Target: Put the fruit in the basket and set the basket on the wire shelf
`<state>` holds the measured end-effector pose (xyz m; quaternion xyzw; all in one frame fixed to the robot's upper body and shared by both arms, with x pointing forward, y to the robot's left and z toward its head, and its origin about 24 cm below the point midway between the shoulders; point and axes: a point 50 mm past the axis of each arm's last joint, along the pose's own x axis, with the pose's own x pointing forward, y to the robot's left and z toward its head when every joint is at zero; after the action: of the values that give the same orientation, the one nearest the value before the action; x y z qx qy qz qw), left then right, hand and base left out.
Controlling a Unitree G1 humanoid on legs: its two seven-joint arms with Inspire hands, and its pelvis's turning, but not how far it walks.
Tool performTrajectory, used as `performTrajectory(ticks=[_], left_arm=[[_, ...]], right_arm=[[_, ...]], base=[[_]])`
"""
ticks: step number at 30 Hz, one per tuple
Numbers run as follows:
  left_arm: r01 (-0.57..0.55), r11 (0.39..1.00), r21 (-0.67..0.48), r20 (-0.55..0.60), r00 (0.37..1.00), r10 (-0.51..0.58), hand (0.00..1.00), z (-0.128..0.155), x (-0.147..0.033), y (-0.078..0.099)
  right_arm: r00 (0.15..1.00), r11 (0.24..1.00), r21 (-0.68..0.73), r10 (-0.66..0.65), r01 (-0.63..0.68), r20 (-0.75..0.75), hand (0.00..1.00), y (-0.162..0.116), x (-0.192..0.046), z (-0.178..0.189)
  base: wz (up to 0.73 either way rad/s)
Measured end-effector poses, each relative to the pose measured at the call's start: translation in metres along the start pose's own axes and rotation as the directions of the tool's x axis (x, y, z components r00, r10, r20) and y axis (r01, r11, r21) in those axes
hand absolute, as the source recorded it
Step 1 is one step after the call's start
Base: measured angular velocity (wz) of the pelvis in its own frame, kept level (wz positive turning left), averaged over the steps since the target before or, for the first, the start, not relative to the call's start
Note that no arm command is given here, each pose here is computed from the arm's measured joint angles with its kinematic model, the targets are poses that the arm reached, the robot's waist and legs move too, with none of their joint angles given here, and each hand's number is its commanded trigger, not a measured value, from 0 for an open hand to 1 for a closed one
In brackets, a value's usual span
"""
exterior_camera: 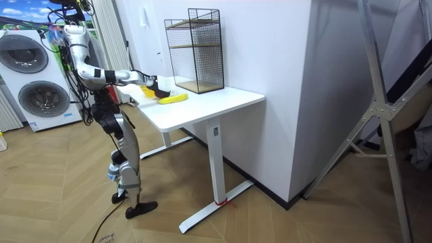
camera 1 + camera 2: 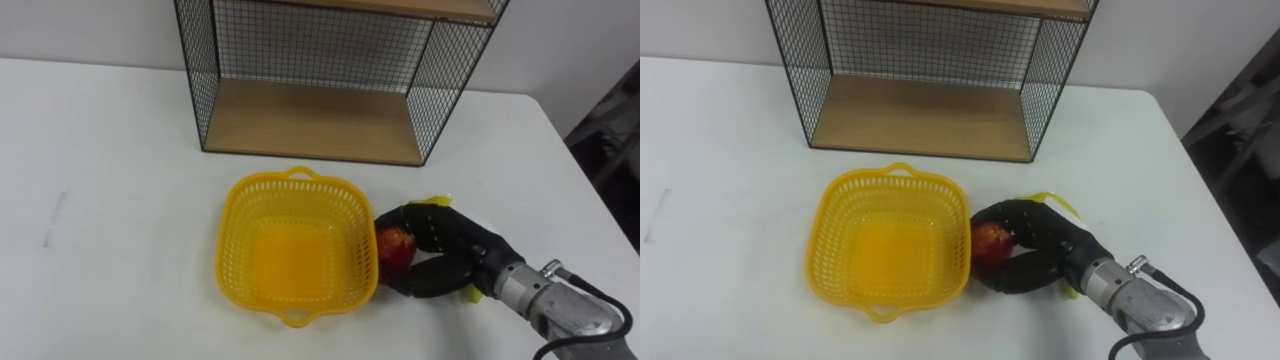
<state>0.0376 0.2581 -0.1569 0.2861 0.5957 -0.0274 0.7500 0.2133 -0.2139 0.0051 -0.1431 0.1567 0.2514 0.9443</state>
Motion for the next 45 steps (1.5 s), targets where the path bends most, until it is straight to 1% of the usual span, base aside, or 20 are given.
performTrajectory(ticks=[5, 9, 13, 19, 26, 29, 34, 37, 41, 45], left_arm=[[-0.003, 1.0, 0.001, -0.023, 1.0, 0.003, 0.0, -0.009, -0.002, -0.004], [-0.016, 1.0, -0.023, -0.04, 0.999, 0.015, 0.0, -0.013, -0.003, -0.007], [-0.026, 0.999, -0.041, -0.053, 0.998, 0.024, 0.0, -0.016, -0.004, -0.007], [-0.062, 0.997, -0.039, -0.058, 0.996, 0.06, 0.0, -0.018, -0.004, -0.006], [-0.09, 0.995, -0.046, -0.066, 0.994, 0.087, 0.0, -0.02, -0.005, -0.006], [-0.101, 0.994, -0.051, -0.067, 0.993, 0.098, 0.0, -0.02, -0.005, -0.007], [-0.094, 0.994, -0.054, -0.073, 0.993, 0.09, 0.0, -0.02, -0.005, -0.008], [-0.08, 0.996, -0.05, -0.066, 0.995, 0.077, 0.0, -0.017, -0.004, -0.009], [-0.074, 0.996, -0.052, -0.052, 0.996, 0.071, 0.0, -0.012, -0.003, -0.007], [-0.065, 0.997, -0.04, -0.048, 0.997, 0.063, 0.0, -0.012, -0.003, -0.008]], right_arm=[[0.999, 0.997, 0.072, -0.009, 0.007, 0.032, 1.0, -0.001, 0.0, 0.0], [0.998, 0.981, 0.192, -0.047, 0.04, 0.035, 1.0, -0.001, -0.005, -0.011], [0.992, 0.944, 0.31, -0.125, 0.11, 0.03, 1.0, -0.007, -0.012, -0.022], [0.972, 0.897, 0.399, -0.228, 0.189, 0.052, 1.0, -0.018, -0.018, -0.021], [0.953, 0.866, 0.444, -0.293, 0.232, 0.073, 1.0, -0.026, -0.021, -0.018], [0.944, 0.859, 0.446, -0.319, 0.252, 0.081, 1.0, -0.03, -0.023, -0.015], [0.922, 0.874, 0.416, -0.347, 0.251, 0.172, 1.0, -0.039, -0.017, 0.011], [0.912, 0.906, 0.355, -0.328, 0.23, 0.246, 1.0, -0.04, -0.013, 0.032], [0.893, 0.935, 0.284, -0.304, 0.214, 0.33, 1.0, -0.039, -0.013, 0.056], [0.886, 0.968, 0.207, -0.215, 0.138, 0.412, 1.0, -0.03, -0.007, 0.08]], base=[[0.0], [0.0], [0.0], [0.01], [0.0], [0.0], [0.0], [-0.02], [-0.04], [0.0]])
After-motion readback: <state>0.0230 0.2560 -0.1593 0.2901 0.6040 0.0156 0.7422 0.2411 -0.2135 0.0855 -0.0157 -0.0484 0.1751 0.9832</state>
